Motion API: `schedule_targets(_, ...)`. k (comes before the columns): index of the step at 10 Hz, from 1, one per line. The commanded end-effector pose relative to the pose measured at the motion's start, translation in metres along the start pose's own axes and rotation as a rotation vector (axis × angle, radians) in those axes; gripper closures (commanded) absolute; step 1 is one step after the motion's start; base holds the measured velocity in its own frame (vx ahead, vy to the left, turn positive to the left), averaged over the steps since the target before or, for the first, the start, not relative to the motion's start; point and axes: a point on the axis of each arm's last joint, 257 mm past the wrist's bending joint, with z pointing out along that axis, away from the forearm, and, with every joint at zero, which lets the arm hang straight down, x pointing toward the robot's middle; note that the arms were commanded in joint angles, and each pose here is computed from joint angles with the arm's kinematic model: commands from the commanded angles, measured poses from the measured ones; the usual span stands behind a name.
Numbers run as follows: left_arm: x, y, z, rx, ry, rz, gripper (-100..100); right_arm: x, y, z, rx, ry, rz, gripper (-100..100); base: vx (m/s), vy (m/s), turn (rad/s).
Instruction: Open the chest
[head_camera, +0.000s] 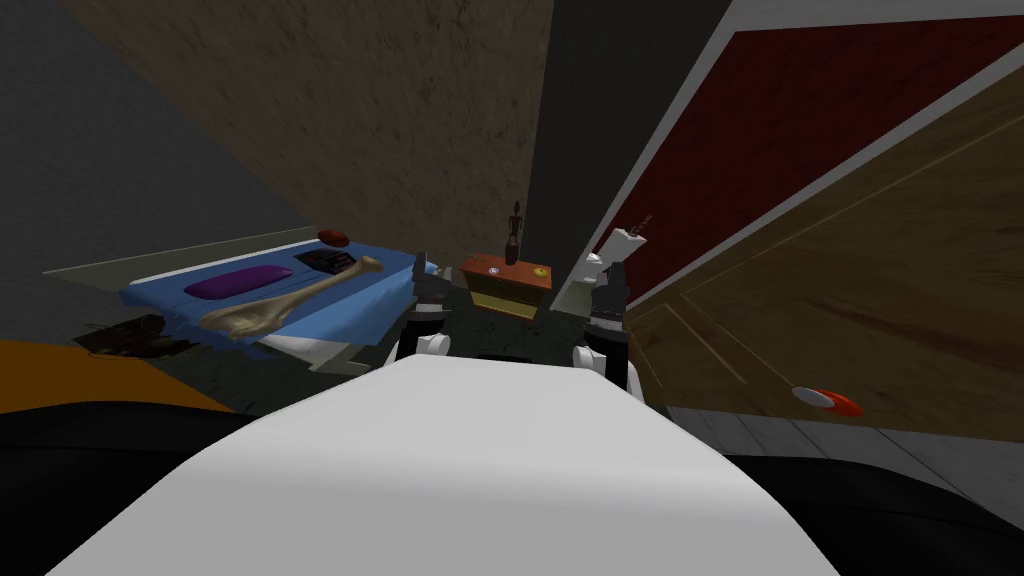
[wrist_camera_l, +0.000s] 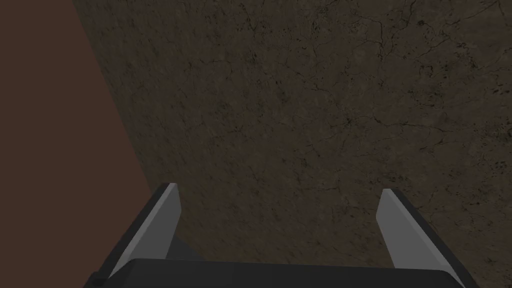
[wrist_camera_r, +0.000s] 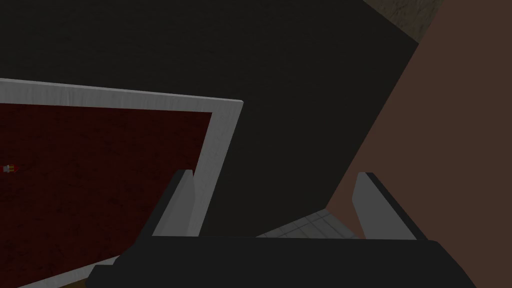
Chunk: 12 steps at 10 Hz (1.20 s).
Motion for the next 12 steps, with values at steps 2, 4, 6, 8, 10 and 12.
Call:
schedule_targets(2, 0.000, 0.000, 0.000, 0.000, 0.000, 0.000, 0, 0.000, 0.000, 0.000, 0.000, 0.000, 0.000, 0, 0.000, 0.000, 0.000)
schedule_targets(4, 0.000, 0.000, 0.000, 0.000, 0.000, 0.000, 0, 0.000, 0.000, 0.000, 0.000, 0.000, 0.000, 0, 0.000, 0.000, 0.000)
schedule_targets(6, 0.000, 0.000, 0.000, 0.000, 0.000, 0.000, 0, 0.000, 0.000, 0.000, 0.000, 0.000, 0.000, 0, 0.000, 0.000, 0.000)
schedule_targets(8, 0.000, 0.000, 0.000, 0.000, 0.000, 0.000, 0, 0.000, 0.000, 0.000, 0.000, 0.000, 0.000, 0, 0.000, 0.000, 0.000)
schedule_targets(10, 0.000, 0.008, -0.003, -0.011, 0.021, 0.017, -100, 0.000, 0.000, 0.000, 0.000, 0.000, 0.000, 0, 0.014, -0.001, -0.015)
schedule_targets(12, 0.000, 0.019, -0.006, -0.024, 0.040, 0.034, -100, 0.000, 0.000, 0.000, 0.000, 0.000, 0.000, 0, 0.053, -0.002, -0.039)
